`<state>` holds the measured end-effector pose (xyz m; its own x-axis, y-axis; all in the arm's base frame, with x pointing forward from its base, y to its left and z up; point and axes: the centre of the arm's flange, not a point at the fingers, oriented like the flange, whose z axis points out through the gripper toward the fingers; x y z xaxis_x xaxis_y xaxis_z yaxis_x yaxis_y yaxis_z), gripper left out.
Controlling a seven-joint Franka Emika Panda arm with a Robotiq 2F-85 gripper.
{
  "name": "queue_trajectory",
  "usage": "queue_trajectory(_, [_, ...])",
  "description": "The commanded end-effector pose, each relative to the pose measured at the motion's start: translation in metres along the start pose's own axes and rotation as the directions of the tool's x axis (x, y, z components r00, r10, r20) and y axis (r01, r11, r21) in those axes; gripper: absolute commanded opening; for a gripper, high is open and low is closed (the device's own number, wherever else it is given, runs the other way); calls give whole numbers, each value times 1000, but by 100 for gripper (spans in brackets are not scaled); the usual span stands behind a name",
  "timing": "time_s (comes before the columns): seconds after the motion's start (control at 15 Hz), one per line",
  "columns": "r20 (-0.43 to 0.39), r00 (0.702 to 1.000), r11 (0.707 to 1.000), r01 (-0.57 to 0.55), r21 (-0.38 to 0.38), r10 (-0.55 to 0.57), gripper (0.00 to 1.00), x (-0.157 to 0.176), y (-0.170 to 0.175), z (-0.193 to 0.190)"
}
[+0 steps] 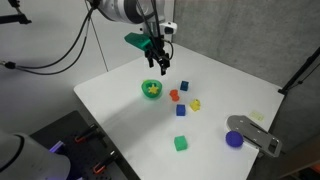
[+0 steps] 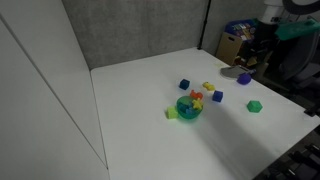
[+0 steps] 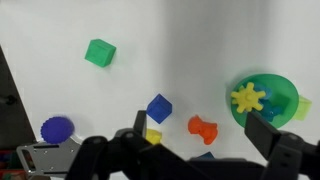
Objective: Put the orange toy in the bowl
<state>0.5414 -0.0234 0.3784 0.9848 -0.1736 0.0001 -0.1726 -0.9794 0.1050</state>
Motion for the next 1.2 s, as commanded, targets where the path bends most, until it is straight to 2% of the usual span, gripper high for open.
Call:
queue_trajectory(0.0, [-29,1000,1000,8,2,-8,100,55,-23,11])
queue_trajectory(0.33, [-97,985,990,138,-26,-140,100,102,-33,32])
queue_trajectory(0.67, [-91,944,948,318,5,-316,100,148,-29,57])
queue_trajectory(0.87, [-67,908,910,415,9,-413,100,170,-20,83])
queue_trajectory(1.13, [-65,832,834,551,-11,-551,100,188,-11,118])
